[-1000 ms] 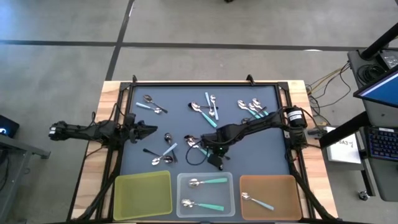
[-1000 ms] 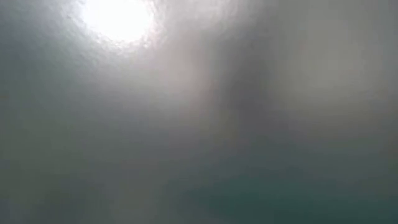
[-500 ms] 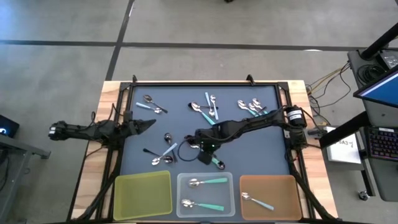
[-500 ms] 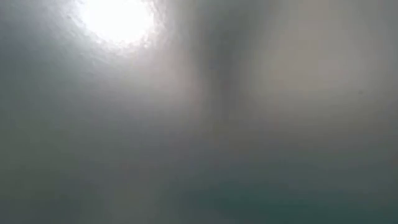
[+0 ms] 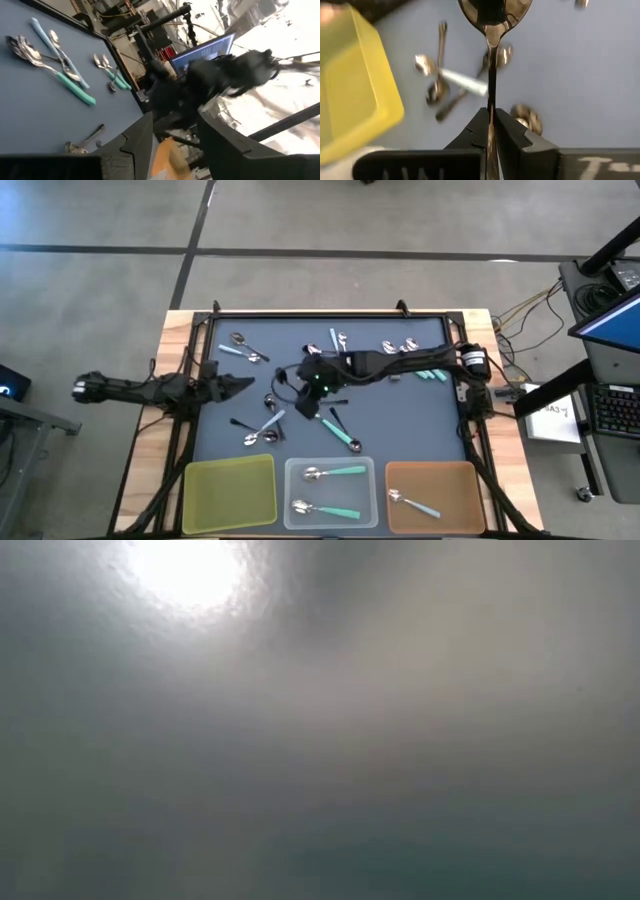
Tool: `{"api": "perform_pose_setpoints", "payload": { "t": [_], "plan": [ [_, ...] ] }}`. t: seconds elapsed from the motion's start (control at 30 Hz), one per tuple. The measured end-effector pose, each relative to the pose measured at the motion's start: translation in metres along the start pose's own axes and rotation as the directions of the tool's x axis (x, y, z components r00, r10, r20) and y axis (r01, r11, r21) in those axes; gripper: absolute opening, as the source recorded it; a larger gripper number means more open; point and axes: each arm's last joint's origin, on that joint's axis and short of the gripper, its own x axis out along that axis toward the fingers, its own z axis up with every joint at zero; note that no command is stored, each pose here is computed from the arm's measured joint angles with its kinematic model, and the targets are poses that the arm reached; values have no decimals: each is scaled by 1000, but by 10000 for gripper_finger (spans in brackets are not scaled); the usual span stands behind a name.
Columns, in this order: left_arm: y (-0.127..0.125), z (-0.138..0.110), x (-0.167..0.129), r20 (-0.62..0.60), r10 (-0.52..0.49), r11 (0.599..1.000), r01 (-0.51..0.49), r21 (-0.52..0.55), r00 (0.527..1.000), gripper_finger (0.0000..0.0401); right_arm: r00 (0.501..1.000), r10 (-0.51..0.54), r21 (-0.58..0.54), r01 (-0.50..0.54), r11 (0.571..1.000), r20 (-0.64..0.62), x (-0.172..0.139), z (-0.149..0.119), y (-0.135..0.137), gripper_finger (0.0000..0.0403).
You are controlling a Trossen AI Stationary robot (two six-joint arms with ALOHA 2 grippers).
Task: Sort silverware by color (type)
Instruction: Put the black spoon into the yellow bin
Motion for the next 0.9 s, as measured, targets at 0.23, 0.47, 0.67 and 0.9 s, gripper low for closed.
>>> {"api": "perform_pose_setpoints", "payload": {
  "t": [0.23,0.47,0.67,0.9],
  "plan": [
    [8,-4,7,49,127,984,-132,119,991,197,988,44,-23,-42,999,145,-9,24,-1,12],
    [-4,4,12,209,65,962,-117,246,976,226,971,-40,-84,61,995,235,-8,31,-7,12],
    [-4,2,16,202,68,955,-122,270,977,222,944,-35,-77,63,995,328,1,39,-10,13],
    [-4,0,22,203,70,957,-123,262,977,200,931,-24,-60,49,997,364,13,43,-9,13]
  ]
}}
